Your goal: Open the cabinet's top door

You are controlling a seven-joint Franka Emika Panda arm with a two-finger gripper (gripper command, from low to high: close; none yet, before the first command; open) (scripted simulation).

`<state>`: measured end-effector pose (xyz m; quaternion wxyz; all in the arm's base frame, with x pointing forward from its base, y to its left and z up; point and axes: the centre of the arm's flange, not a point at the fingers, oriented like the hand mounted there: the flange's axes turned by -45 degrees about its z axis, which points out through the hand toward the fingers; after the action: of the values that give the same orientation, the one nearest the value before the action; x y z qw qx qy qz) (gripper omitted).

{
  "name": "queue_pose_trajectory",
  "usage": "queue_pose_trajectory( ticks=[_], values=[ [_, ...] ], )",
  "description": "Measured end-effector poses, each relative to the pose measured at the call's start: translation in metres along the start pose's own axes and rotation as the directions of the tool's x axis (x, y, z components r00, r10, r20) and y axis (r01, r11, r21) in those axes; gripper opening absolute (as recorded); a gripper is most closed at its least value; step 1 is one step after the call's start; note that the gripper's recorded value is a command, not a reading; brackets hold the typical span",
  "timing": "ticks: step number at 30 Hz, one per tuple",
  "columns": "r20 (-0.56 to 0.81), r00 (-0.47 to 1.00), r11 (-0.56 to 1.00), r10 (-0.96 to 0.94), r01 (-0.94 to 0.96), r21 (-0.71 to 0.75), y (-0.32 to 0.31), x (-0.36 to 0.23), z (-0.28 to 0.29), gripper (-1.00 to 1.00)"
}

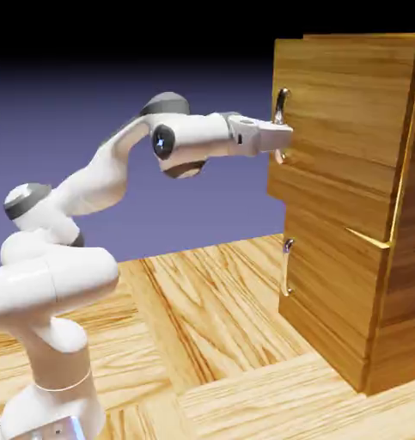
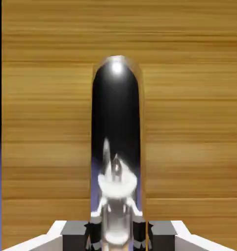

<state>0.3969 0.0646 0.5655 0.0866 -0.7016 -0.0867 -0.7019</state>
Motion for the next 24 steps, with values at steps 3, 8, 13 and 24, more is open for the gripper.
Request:
queue_pose_trajectory(
  ticks=[3, 8, 13, 24],
  values=[
    [0.0, 1.0, 0.997, 0.0, 0.0, 0.08, 0.013, 0.0, -0.022, -1.0],
    [0.0, 1.0, 0.979, 0.0, 0.0, 0.202, 0.035, 0.0, -0.054, -1.0],
    [0.0, 1.0, 0.95, 0.0, 0.0, 0.312, 0.059, 0.0, -0.08, -1.0],
    [0.0, 1.0, 0.846, 0.0, 0.0, 0.534, 0.121, 0.0, -0.128, -1.0]
  ],
)
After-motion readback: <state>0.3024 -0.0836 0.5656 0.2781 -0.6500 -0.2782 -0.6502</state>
